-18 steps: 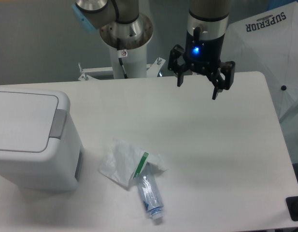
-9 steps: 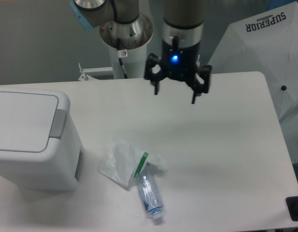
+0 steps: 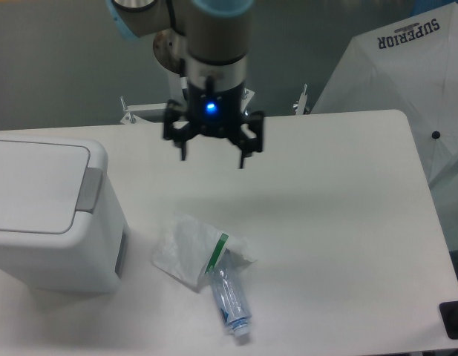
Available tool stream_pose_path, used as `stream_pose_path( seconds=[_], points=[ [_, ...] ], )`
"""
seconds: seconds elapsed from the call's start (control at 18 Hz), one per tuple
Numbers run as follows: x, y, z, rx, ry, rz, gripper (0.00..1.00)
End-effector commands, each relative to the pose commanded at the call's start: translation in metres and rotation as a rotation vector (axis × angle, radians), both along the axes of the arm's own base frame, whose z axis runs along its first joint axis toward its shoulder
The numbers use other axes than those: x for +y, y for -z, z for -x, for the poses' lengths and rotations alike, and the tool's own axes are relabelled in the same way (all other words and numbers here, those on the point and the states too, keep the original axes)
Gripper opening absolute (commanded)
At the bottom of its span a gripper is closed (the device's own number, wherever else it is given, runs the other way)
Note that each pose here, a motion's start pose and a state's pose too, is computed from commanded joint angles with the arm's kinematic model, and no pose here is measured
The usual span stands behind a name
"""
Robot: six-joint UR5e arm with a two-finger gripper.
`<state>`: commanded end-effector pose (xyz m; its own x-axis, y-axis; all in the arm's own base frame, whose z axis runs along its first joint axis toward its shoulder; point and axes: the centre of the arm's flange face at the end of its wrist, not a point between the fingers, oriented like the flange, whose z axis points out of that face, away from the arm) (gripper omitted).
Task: Open the trash can
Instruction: 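Move the gripper over to the grey lid of the white trash can, then lower the gripper fingers onto the grey lid edge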
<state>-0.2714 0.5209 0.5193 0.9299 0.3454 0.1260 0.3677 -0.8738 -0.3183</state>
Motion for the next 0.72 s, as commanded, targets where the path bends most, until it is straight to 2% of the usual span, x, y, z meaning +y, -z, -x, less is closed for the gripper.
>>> stream_pose_path(
  seconds=[0.11,0.44,0.72],
  points=[
    [0.006,-0.002,-0.002,-0.046,-0.079,-0.081,1.0],
    [0.02,0.009,-0.018,-0.135,-0.149,-0.193,1.0],
    [0.027,0.021,-0.029,-0.122,-0.148,-0.234,1.0]
  ],
)
